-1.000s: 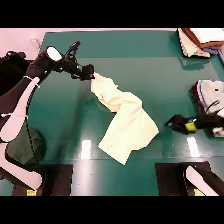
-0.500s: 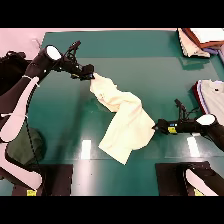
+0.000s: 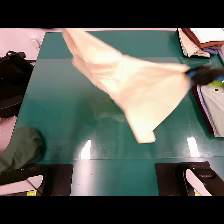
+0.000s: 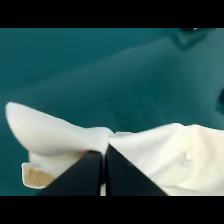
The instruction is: Fold the shirts.
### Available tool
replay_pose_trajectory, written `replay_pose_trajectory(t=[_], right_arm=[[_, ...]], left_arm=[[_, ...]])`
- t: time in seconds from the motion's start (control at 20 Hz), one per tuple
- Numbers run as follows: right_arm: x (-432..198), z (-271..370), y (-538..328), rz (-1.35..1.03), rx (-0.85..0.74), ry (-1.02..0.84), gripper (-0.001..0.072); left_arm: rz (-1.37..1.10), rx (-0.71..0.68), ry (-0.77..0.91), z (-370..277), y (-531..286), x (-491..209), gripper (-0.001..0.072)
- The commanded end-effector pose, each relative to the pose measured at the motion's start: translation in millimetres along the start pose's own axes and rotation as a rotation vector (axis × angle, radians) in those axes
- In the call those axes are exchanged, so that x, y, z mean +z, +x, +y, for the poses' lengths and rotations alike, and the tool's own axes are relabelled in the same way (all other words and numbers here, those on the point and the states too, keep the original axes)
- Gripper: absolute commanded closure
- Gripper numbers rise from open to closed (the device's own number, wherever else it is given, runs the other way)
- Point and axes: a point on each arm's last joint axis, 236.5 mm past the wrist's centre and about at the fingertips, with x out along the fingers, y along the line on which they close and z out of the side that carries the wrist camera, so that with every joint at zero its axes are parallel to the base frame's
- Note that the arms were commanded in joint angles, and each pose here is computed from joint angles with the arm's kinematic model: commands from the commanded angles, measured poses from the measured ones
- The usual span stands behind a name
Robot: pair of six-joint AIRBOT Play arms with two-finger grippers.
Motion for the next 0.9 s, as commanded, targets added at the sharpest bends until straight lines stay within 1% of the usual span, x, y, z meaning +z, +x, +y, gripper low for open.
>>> replay_pose_trajectory(t=[0.0, 0.1, 0.2, 0.3, 0.4, 0.45, 0.55, 0.65, 0.75, 0.85], right_arm=[[84, 25, -118, -0.247, -0.131, -0.157, 0.0696], [106, 27, -163, -0.334, -0.223, -0.189, 0.0696], [119, 22, -192, -0.37, -0.317, -0.196, 0.0696], [127, 14, -211, -0.378, -0.394, -0.181, 0.0696], [141, 11, -216, -0.4, -0.406, -0.17, 0.0696], [146, 13, -212, -0.397, -0.376, -0.174, 0.0697], [153, 18, -189, -0.371, -0.261, -0.158, 0.0697], [150, 4, -147, -0.296, -0.129, -0.072, 0.0697], [129, -30, -97, -0.162, -0.095, 0.026, 0.0698], [94, -59, -32, 0.021, -0.085, 0.085, 0.0697]], left_arm=[[-0.34, 0.103, 0.191, -43, -154, 82, 0.0687], [-0.451, 0.129, 0.237, -65, -218, 93, 0.0687], [-0.534, 0.131, 0.264, -83, -263, 97, 0.0688], [-0.566, 0.13, 0.274, -91, -281, 97, 0.0688], [-0.537, 0.13, 0.272, -89, -275, 92, 0.0688], [-0.497, 0.129, 0.262, -84, -262, 86, 0.0688], [-0.396, 0.13, 0.225, -66, -222, 68, 0.0688], [-0.25, 0.132, 0.178, -40, -165, 37, 0.0688], [-0.072, 0.132, 0.123, -11, -104, -7, 0.0686], [0.112, 0.132, 0.059, 19, -41, -62, 0.0685]])
